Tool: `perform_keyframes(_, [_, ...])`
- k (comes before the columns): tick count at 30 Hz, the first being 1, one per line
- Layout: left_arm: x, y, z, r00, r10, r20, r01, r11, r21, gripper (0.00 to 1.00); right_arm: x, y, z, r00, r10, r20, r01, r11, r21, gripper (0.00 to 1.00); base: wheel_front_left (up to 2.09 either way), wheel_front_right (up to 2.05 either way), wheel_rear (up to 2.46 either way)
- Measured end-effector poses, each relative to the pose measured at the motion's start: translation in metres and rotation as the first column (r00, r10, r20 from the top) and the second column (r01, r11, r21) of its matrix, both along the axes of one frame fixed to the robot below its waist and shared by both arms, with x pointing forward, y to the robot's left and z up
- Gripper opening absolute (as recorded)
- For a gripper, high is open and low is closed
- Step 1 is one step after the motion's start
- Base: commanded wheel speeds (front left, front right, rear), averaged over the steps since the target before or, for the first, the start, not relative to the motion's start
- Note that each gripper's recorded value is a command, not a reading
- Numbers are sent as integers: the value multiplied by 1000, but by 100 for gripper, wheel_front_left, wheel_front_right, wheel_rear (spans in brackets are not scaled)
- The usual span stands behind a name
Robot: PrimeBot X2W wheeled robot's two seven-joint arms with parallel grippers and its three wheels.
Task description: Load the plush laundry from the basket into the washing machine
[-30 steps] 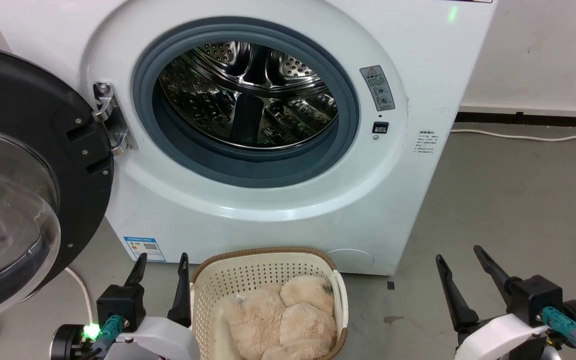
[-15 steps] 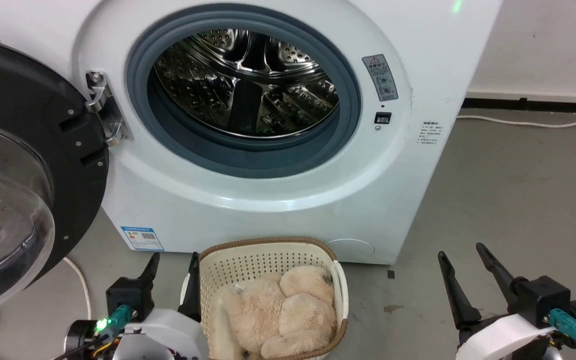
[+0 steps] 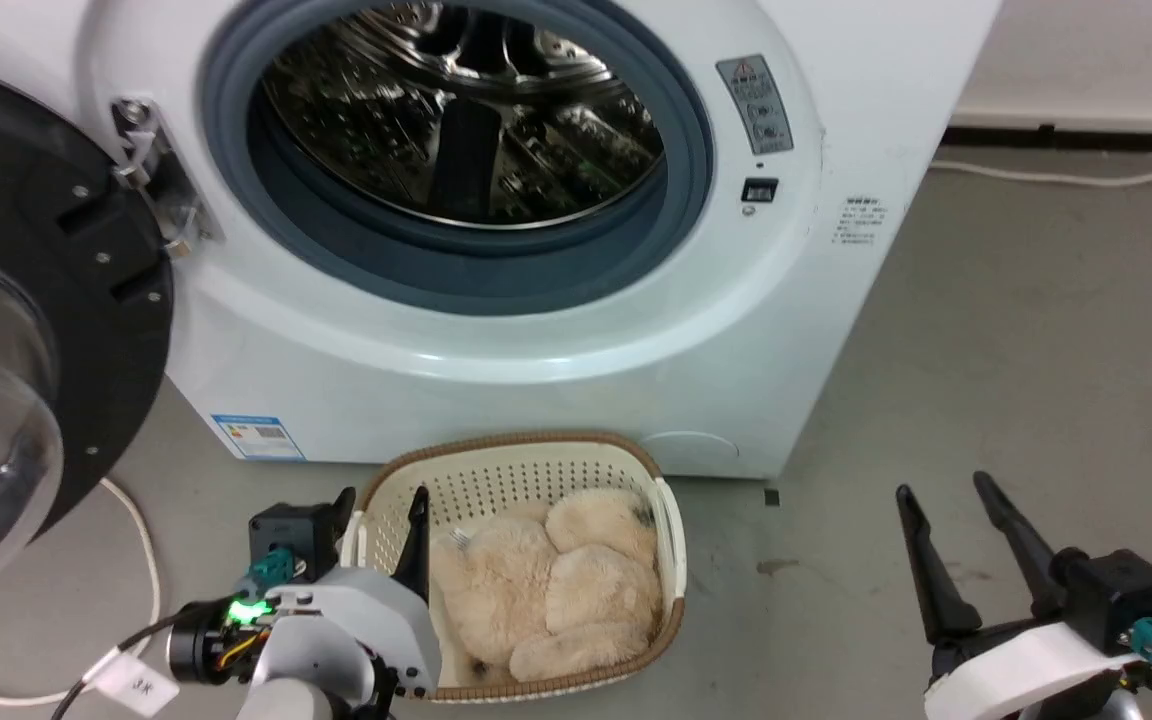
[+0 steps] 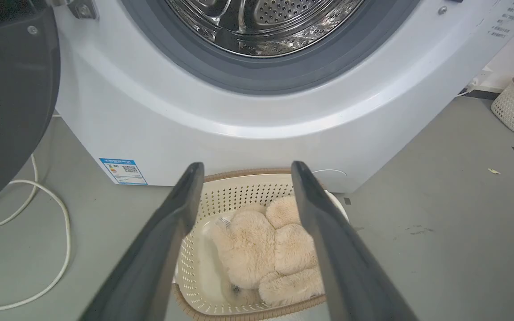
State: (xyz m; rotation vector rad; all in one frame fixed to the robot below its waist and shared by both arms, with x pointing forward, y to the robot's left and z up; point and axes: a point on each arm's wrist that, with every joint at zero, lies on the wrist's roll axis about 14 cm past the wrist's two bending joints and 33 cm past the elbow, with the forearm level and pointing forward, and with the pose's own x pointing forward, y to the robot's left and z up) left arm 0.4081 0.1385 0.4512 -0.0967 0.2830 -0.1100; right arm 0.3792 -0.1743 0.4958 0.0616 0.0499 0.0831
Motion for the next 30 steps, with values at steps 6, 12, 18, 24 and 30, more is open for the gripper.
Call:
perform_keyframes(6, [12, -13, -25, 995, -46, -89, 45, 999, -15, 100, 9, -7, 0, 1000, -22, 12, 22, 1000, 12, 100, 0, 0, 0])
perform_keyframes(12, [22, -27, -53, 981, -84, -178, 79, 996, -33, 100, 18, -12, -2, 999, -38, 18, 37, 999, 22, 100, 0, 0, 0])
perform_keyframes(18, [31, -42, -81, 957, -132, -260, 124, 991, -48, 100, 27, -16, -10, 999, -51, 9, 51, 998, 27, 100, 0, 0, 0])
perform_keyframes(24, [41, -56, -123, 909, -184, -373, 173, 983, -65, 100, 37, -21, -30, 997, -69, -28, 70, 997, 41, 100, 0, 0, 0])
perform_keyframes(30, [47, -65, -156, 864, -214, -456, 200, 977, -79, 100, 45, -25, -47, 995, -81, -61, 85, 995, 56, 100, 0, 0, 0])
